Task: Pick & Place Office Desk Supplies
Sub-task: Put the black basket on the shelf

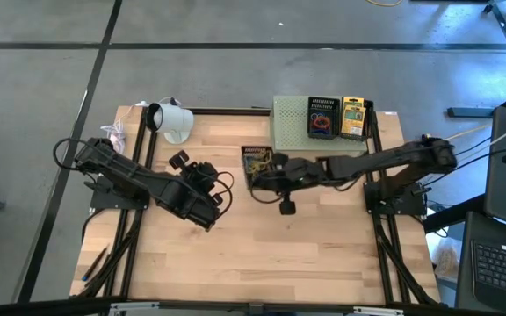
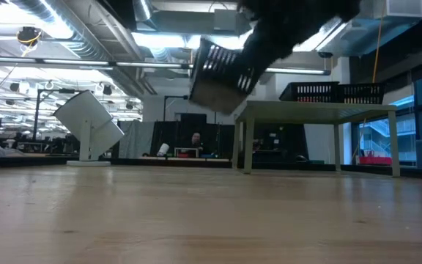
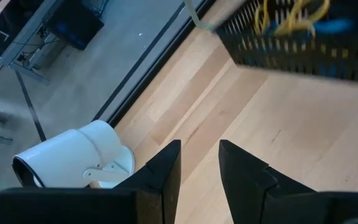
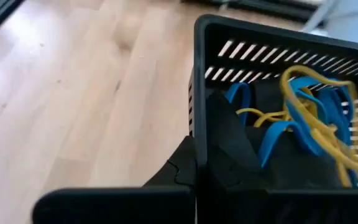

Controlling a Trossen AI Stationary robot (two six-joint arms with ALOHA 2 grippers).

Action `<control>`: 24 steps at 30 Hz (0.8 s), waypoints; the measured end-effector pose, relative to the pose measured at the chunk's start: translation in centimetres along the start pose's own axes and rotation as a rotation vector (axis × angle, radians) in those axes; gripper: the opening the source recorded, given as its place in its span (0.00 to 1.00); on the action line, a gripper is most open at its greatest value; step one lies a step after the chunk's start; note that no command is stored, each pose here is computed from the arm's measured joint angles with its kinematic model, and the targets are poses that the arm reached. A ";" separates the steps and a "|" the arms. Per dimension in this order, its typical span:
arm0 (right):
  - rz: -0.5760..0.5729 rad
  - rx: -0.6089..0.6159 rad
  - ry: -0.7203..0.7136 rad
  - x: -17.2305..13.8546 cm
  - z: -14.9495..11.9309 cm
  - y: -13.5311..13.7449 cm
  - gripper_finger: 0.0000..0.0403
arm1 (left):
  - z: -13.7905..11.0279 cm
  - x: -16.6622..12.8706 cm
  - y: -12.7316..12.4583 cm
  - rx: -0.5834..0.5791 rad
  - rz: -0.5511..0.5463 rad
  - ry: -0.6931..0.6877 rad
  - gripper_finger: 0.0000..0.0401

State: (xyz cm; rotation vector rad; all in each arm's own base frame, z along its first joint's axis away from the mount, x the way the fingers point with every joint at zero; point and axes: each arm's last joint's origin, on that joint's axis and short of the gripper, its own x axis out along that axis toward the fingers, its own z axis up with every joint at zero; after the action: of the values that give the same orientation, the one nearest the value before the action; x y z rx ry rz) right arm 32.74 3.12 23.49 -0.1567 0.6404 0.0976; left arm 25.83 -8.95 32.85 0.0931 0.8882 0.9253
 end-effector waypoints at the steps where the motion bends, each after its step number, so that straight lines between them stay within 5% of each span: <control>1: -0.015 -0.014 -0.005 -0.8 0.4 -0.2 0.00 | 0.0 0.0 0.0 0.001 0.000 -0.004 0.25; 9: -0.225 -0.114 0.155 -5.9 3.8 -3.6 0.00 | 0.0 -0.1 0.0 -0.003 0.001 -0.006 0.25; 18: -0.302 -0.001 0.358 -7.5 2.4 -8.8 0.00 | 0.0 -0.1 0.0 -0.012 0.001 -0.005 0.25; 24: -0.224 0.031 0.364 -7.8 1.7 -10.3 0.00 | 0.0 -0.1 0.0 -0.008 0.001 -0.005 0.25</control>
State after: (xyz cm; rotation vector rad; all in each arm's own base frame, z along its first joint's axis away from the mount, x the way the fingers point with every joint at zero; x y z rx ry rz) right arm 28.90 -7.01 30.72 -0.2172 0.9816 -0.1605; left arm 25.81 -9.02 32.85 0.0894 0.8797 0.9288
